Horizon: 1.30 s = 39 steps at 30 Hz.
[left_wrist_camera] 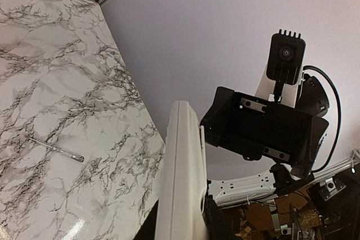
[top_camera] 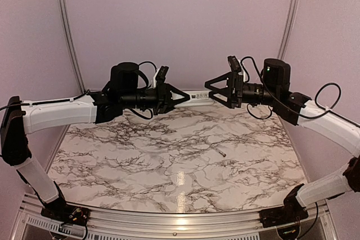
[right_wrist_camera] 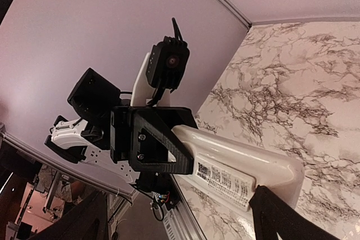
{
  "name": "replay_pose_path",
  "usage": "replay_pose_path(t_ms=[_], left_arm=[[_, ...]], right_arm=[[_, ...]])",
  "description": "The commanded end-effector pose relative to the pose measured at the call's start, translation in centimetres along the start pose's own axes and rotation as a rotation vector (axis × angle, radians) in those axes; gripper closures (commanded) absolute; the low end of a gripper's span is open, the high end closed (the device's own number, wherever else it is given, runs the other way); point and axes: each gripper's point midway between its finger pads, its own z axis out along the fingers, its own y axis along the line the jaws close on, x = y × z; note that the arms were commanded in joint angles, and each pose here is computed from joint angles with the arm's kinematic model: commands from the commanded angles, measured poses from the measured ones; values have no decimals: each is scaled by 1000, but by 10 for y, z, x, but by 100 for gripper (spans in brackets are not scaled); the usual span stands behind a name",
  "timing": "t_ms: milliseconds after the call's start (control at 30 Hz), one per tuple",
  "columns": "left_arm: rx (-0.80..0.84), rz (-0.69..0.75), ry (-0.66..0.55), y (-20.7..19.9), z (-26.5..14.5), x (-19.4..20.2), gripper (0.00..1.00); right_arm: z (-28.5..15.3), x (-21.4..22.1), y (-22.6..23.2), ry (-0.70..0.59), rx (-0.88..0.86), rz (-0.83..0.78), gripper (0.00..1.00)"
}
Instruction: Unload the batteries from the remote control
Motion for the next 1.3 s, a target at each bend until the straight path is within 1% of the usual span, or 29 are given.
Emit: replay_pose_path(t_ms=[0,833,1267], left_arm=[[312,174,43,-95,-11,13,100],[353,175,48,-103,-7,9,100],[379,200,57,-105,-9,14,100]], right_arm=[[13,34,14,148,-111,38,12],[11,30,27,156,-156,26,13],[8,28,43,167,-222,26,13]])
